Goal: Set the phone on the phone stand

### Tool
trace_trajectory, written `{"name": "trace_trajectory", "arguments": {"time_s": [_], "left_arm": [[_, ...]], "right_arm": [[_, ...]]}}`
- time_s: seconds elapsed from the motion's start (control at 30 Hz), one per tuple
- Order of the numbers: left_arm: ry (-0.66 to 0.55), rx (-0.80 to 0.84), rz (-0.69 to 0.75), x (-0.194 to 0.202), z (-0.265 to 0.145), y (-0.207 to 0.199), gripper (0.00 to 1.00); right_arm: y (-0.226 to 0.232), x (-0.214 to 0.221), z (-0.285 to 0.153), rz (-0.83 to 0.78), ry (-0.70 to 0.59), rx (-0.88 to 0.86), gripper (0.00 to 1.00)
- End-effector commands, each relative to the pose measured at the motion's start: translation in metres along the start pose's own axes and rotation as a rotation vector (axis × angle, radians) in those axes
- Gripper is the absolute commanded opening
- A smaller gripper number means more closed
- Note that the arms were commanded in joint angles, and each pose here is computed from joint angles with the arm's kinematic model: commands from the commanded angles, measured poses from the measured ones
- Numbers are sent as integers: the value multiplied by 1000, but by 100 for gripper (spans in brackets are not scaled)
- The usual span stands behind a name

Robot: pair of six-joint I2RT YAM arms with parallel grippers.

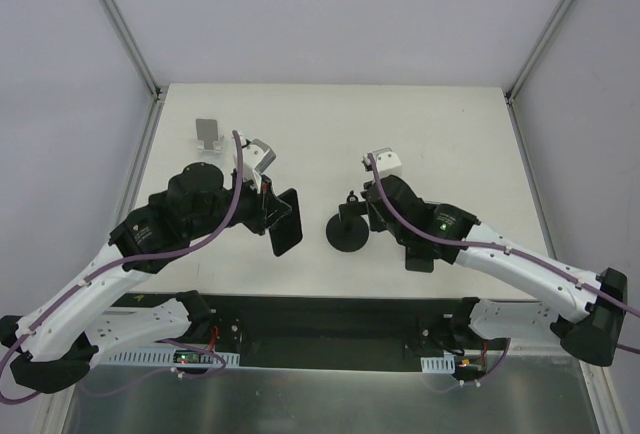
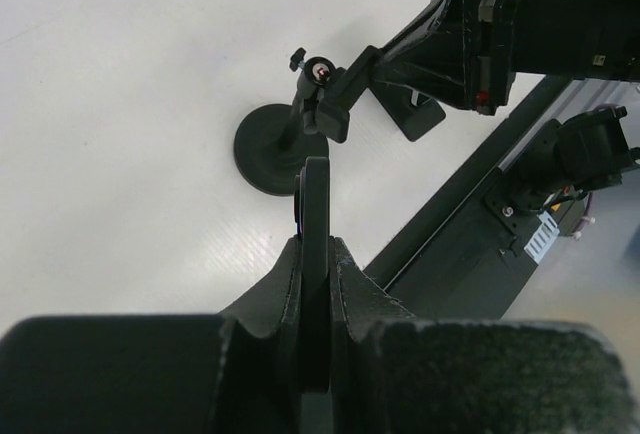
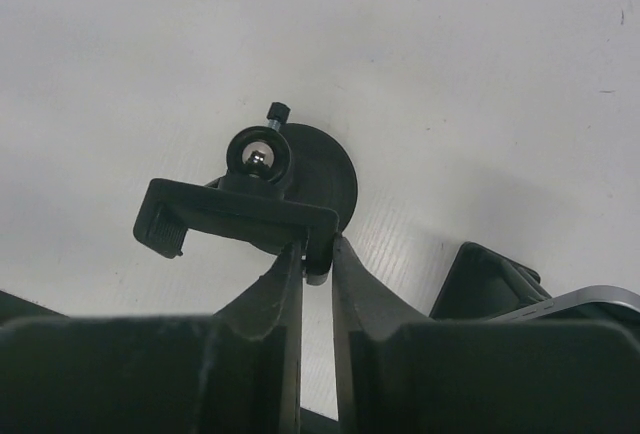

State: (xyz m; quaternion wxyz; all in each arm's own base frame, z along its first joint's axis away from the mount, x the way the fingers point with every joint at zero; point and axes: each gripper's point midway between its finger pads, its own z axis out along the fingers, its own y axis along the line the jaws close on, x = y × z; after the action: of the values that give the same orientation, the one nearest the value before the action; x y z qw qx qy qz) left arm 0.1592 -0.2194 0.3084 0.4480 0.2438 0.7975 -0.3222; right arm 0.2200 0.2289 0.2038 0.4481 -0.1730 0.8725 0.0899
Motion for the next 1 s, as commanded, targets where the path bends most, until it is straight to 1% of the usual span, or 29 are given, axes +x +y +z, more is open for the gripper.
{"name": "trace_trajectory", "arguments": {"time_s": [0.0, 0.07, 0.13, 0.17, 0.27, 0.33, 0.37, 0.43, 0.47, 0.53, 0.67, 0.77, 0.83, 0.87, 0.9, 0.97], "left_arm": [[-120, 92, -2, -28, 0, -18, 0], [-130, 113, -10, -29, 1, -22, 0], [-154, 144, -20, -32, 6, -27, 0], [-157, 161, -18, -32, 7, -30, 0], [-160, 217, -11, -35, 12, -40, 0], [-165, 239, -7, -38, 17, -44, 0], [-166, 244, -5, -40, 18, -45, 0], [-164, 251, -1, -41, 21, -47, 0], [-174, 259, 3, -44, 22, -48, 0], [-166, 281, 3, -44, 27, -52, 0], [-194, 338, 19, -50, 38, -61, 0], [-218, 365, 46, -59, 45, -66, 0], [-242, 383, 65, -64, 46, -68, 0], [-244, 391, 68, -64, 46, -69, 0], [-281, 423, 83, -69, 44, -74, 0], [-291, 442, 98, -71, 42, -77, 0]], "right_arm": [[4, -6, -2, 46, -57, -56, 9], [1, -4, -3, 59, -76, -56, 3], [1, -2, -3, 60, -92, -65, 2], [1, -4, -3, 59, -100, -70, 4], [6, -7, -5, 53, -119, -105, 16], [8, -10, -7, 59, -128, -119, 20], [8, -9, -8, 57, -129, -121, 28], [7, -9, -11, 59, -132, -130, 37], [7, -8, -13, 65, -134, -136, 43], [4, -10, -22, 85, -151, -150, 47], [-3, -13, -41, 108, -194, -183, 55], [-12, -8, -50, 93, -193, -178, 54], [-14, -2, -48, 69, -172, -174, 52], [-14, -1, -48, 69, -170, -175, 48], [-14, 2, -46, 60, -157, -178, 46], [-12, 5, -43, 41, -149, -186, 41]]}}
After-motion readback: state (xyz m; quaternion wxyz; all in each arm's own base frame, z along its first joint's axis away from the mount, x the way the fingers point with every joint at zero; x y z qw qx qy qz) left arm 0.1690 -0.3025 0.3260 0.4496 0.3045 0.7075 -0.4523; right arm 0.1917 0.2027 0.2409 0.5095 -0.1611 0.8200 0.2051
